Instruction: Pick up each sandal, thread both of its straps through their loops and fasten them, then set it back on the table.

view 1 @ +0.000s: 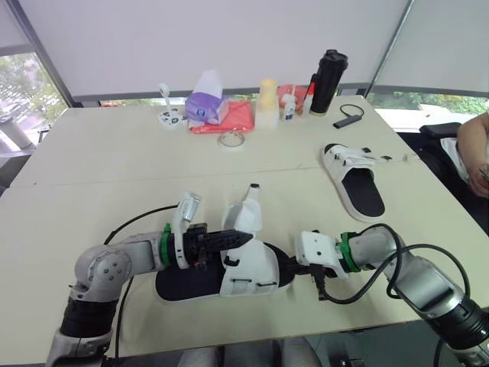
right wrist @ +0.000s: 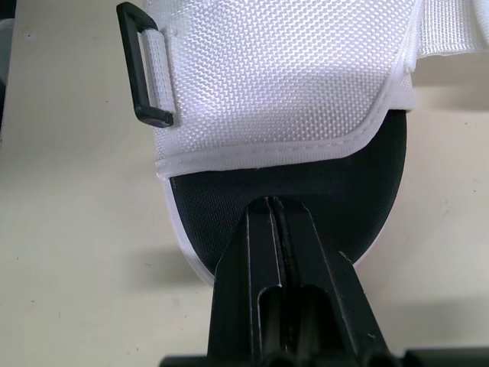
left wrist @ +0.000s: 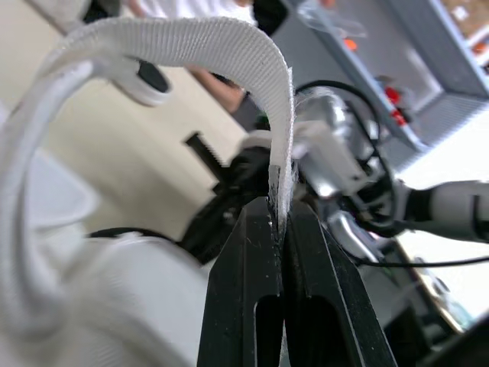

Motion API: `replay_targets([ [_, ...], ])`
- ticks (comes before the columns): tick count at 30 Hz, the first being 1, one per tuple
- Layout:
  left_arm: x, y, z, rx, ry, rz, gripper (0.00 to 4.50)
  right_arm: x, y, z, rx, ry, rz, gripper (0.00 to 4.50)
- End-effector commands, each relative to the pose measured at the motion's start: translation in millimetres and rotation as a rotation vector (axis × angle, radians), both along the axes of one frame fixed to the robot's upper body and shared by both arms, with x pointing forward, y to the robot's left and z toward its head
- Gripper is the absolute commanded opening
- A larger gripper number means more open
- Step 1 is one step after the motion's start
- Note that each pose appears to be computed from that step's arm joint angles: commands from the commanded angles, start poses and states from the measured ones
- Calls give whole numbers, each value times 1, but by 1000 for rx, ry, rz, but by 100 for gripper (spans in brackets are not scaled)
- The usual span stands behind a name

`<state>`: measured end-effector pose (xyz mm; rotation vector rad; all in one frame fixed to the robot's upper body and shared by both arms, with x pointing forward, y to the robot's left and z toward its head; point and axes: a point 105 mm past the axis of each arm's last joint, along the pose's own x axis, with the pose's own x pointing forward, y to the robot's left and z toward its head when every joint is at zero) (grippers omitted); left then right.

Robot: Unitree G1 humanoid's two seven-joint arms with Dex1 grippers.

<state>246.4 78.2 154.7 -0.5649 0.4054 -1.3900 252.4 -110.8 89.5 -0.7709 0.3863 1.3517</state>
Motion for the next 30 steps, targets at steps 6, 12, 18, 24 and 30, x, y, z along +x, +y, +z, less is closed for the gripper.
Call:
replay_targets([
  [6, -10, 4, 11, -22, -17, -16, 6, 0, -12, -26, -84, 49, -67, 0],
  [12, -3, -8, 8, -49, -14, 23, 6, 1, -12, -26, -86, 46, -70, 0],
  [18, -7, -20, -3, -31, -23, 37, 6, 1, -13, -26, -86, 44, -77, 0],
  [24, -14, -21, -11, -17, -17, 38, 6, 1, -14, -26, -86, 47, -82, 0],
  [30, -14, -19, -14, -17, -9, 53, 6, 1, -13, -26, -86, 47, -80, 0],
])
